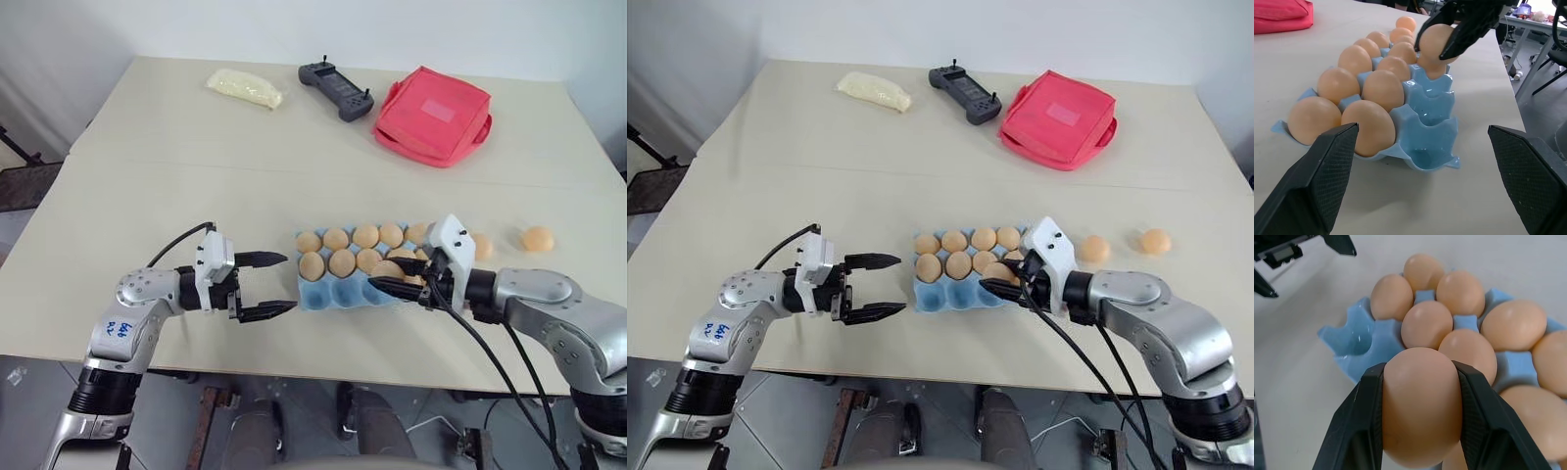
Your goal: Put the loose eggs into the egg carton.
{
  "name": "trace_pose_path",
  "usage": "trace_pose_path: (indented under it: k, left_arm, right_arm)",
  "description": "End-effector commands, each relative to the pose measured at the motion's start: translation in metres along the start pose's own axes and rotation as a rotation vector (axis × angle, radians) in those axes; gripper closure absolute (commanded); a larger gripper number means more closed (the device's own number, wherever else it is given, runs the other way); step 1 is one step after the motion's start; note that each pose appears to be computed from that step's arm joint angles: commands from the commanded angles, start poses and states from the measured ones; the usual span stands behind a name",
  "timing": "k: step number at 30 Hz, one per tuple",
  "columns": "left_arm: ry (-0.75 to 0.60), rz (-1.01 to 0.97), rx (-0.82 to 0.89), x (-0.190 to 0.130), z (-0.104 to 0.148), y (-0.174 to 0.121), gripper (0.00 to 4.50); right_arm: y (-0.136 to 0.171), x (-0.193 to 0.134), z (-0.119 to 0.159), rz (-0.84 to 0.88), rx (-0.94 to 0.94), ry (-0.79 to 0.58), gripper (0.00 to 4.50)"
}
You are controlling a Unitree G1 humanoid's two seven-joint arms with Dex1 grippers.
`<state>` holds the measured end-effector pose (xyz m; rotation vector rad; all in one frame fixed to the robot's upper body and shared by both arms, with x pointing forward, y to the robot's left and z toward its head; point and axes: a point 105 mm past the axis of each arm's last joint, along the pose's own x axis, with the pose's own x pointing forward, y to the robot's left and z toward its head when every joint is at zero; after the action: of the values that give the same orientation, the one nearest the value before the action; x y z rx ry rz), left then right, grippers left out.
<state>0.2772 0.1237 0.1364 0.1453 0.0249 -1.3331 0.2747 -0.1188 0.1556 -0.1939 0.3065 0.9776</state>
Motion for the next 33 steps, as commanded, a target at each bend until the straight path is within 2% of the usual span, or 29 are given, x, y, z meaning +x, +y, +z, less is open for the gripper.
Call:
trace_pose_path:
  k: [1,3,6,7,11,12,24,28,33]
  left_arm:
    - [-0.02,0.01,0.03,-0.002,0.008,-0.002,0.0]
    - [-0.022,0.015,0.03,-0.002,0.008,-0.002,0.0]
    - [-0.023,0.019,0.03,-0.003,0.008,-0.003,0.0]
    - [-0.023,0.02,0.03,-0.003,0.008,-0.003,0.0]
    - [-0.025,0.023,0.029,-0.003,0.008,-0.003,0.0]
    - [-0.025,0.023,0.029,-0.003,0.008,-0.003,0.0]
    - [-0.029,0.014,0.032,0.001,0.007,0.0,0.0]
    - [-0.03,0.009,0.032,0.002,0.007,0.0,0.0]
    - [-0.03,0.006,0.025,0.0,0.006,0.0,0.0]
  right_arm:
    - [-0.001,0.008,0.005,0.007,-0.036,-0.026,2.94]
    - [-0.001,0.013,0.004,0.016,-0.047,-0.023,2.94]
    - [0.0,0.017,0.006,0.028,-0.056,-0.026,1.99]
    - [0.001,0.018,0.007,0.032,-0.059,-0.027,1.53]
    - [0.001,0.018,0.011,0.034,-0.071,-0.038,0.17]
    - [0.001,0.017,0.012,0.033,-0.075,-0.041,0.05]
    - [-0.005,-0.011,0.021,-0.027,-0.086,-0.058,0.05]
    - [-0.014,-0.038,0.013,-0.094,-0.071,-0.032,0.05]
    - [-0.043,-0.098,-0.011,-0.312,-0.02,0.051,0.05]
